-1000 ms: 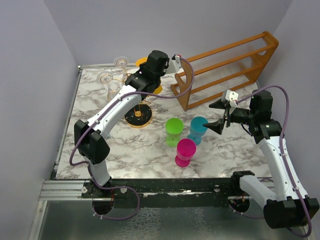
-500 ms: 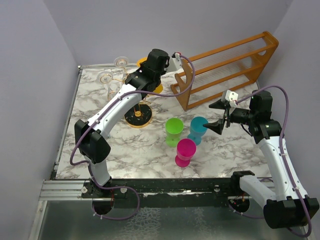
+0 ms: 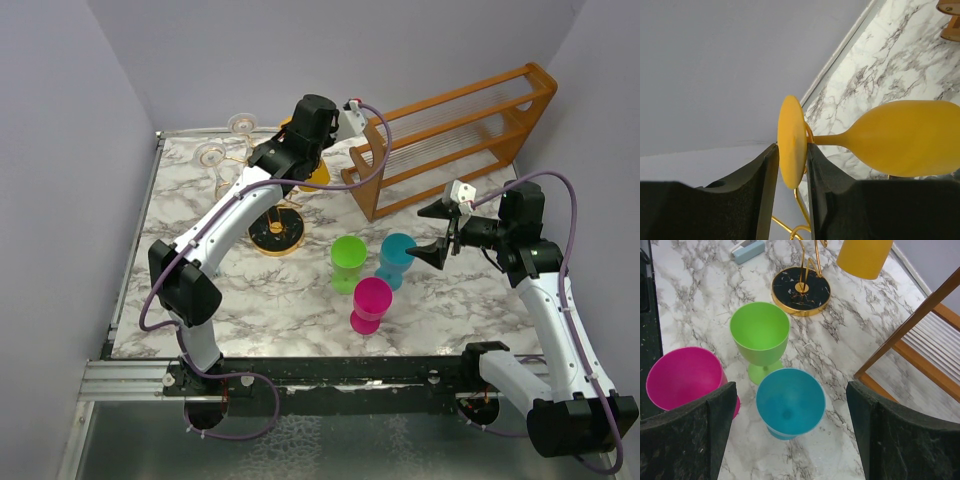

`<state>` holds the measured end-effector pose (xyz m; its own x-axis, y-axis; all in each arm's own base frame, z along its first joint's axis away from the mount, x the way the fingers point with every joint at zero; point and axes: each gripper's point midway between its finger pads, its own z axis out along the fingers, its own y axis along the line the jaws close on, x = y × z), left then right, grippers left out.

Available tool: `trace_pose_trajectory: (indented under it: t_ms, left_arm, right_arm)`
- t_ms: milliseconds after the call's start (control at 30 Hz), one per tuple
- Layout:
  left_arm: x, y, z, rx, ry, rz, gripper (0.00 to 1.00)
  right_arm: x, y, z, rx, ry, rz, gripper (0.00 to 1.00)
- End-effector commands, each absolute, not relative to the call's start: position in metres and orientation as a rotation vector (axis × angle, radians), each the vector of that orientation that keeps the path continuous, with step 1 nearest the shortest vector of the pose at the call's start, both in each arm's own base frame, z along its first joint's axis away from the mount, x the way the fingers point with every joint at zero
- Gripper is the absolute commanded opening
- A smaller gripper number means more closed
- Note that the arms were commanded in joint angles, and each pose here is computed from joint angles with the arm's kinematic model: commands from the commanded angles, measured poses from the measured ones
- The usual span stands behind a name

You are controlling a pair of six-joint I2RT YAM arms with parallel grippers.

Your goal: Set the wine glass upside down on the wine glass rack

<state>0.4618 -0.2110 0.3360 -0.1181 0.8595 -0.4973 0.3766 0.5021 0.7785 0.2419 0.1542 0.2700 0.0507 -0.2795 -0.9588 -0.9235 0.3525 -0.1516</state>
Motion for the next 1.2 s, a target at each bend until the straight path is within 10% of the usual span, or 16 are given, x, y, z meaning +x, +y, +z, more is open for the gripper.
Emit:
trace_pose_trajectory:
  t_ms: [0,600,1167]
  left_arm:
    - [0.457,-0.224,0.338,1.032,1.720,0.476,0.32]
    - [0.441,-0.244,0.359,0.987,1.705,0.252,0.40]
    - [0.378,-0.218,0.409,0.847,1.640,-0.009,0.86]
  right_arm:
    - [0.244,0.153,0.273,-1.152,1.458,0.684,0.90]
    - [0.248,0.152,0.268,-1.147,1.469,0.677,0.90]
    - [0.297,0.119,0.236,-1.048,1.832,0.493,0.78]
